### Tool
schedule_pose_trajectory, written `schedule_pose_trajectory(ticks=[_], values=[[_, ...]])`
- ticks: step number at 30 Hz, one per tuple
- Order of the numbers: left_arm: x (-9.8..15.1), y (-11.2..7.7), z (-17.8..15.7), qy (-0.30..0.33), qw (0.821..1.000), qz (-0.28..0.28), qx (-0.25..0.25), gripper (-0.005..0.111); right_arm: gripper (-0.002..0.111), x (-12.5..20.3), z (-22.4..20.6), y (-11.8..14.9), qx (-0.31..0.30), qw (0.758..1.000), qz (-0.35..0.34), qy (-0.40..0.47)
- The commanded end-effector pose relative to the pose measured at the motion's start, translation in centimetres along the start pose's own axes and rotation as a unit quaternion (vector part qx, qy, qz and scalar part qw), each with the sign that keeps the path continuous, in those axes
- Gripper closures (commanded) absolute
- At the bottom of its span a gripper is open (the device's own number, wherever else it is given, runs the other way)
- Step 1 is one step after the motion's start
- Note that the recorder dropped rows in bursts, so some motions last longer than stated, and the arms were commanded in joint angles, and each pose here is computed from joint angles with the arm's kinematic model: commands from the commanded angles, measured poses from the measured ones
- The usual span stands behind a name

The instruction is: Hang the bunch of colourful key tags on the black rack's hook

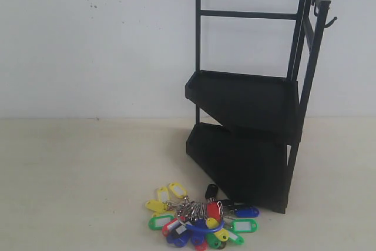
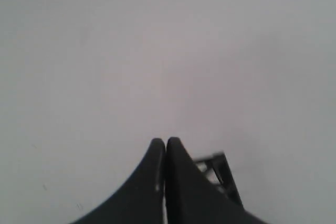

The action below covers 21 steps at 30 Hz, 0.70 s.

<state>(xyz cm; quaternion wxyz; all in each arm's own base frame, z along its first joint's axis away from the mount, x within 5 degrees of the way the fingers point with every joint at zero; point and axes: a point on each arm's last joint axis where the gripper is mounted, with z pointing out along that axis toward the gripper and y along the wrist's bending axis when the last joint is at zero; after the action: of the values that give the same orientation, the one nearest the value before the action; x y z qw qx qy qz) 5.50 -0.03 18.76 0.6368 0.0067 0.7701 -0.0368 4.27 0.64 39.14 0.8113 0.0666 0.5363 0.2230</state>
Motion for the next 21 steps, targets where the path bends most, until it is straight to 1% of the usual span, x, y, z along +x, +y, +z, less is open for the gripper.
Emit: schedule_pose_trajectory(ticks=[1, 3, 4, 5, 7, 9, 10, 11, 12, 15, 17, 18, 19, 21], values=[[-0.1, -0.1, 0.0, -0.001, 1.0, -0.003, 0.005, 0.102, 0.108, 1.8, 3.1, -1.3, 0.119, 0.963, -0.039, 0.237], [-0.1, -0.1, 0.0, -0.001, 1.0, -0.003, 0.005, 0.102, 0.108, 3.3, 4.0, -1.9, 0.159, 0.928, -0.025, 0.334], [-0.1, -0.1, 0.0, -0.001, 1.0, -0.003, 0.005, 0.102, 0.108, 4.0, 4.3, -2.1, 0.17, 0.913, -0.02, 0.371], [-0.1, -0.1, 0.0, -0.001, 1.0, -0.003, 0.005, 0.102, 0.108, 4.9, 4.6, -2.3, 0.175, 0.892, -0.023, 0.417], [-0.1, -0.1, 0.0, -0.001, 1.0, -0.003, 0.005, 0.102, 0.108, 6.7, 5.0, -2.6, 0.158, 0.849, -0.049, 0.502], [-0.1, -0.1, 0.0, -0.001, 1.0, -0.003, 0.005, 0.102, 0.108, 8.5, 5.2, -2.3, 0.116, 0.807, -0.05, 0.577], [-0.1, -0.1, 0.0, -0.001, 1.0, -0.003, 0.005, 0.102, 0.108, 9.1, 5.4, -2.0, 0.09, 0.794, -0.043, 0.6], [-0.1, -0.1, 0.0, -0.001, 1.0, -0.003, 0.005, 0.102, 0.108, 9.8, 5.7, -1.7, 0.054, 0.784, -0.043, 0.617], [-0.1, -0.1, 0.0, -0.001, 1.0, -0.003, 0.005, 0.102, 0.108, 10.3, 6.1, -1.4, 0.019, 0.779, -0.038, 0.625], [-0.1, -0.1, 0.0, -0.001, 1.0, -0.003, 0.005, 0.102, 0.108, 11.8, 7.5, -0.3, -0.058, 0.773, 0.016, 0.632], [-0.1, -0.1, 0.0, -0.001, 1.0, -0.003, 0.005, 0.102, 0.108, 12.7, 8.3, 0.2, -0.126, 0.764, 0.019, 0.632], [-0.1, -0.1, 0.0, -0.001, 1.0, -0.003, 0.005, 0.102, 0.108, 13.3, 8.7, 0.4, -0.151, 0.756, 0.029, 0.636], [-0.1, -0.1, 0.0, -0.001, 1.0, -0.003, 0.005, 0.102, 0.108, 13.9, 9.1, 0.8, -0.19, 0.748, 0.049, 0.634], [-0.1, -0.1, 0.0, -0.001, 1.0, -0.003, 0.005, 0.102, 0.108, 15.0, 9.7, 1.2, -0.241, 0.727, 0.084, 0.637]])
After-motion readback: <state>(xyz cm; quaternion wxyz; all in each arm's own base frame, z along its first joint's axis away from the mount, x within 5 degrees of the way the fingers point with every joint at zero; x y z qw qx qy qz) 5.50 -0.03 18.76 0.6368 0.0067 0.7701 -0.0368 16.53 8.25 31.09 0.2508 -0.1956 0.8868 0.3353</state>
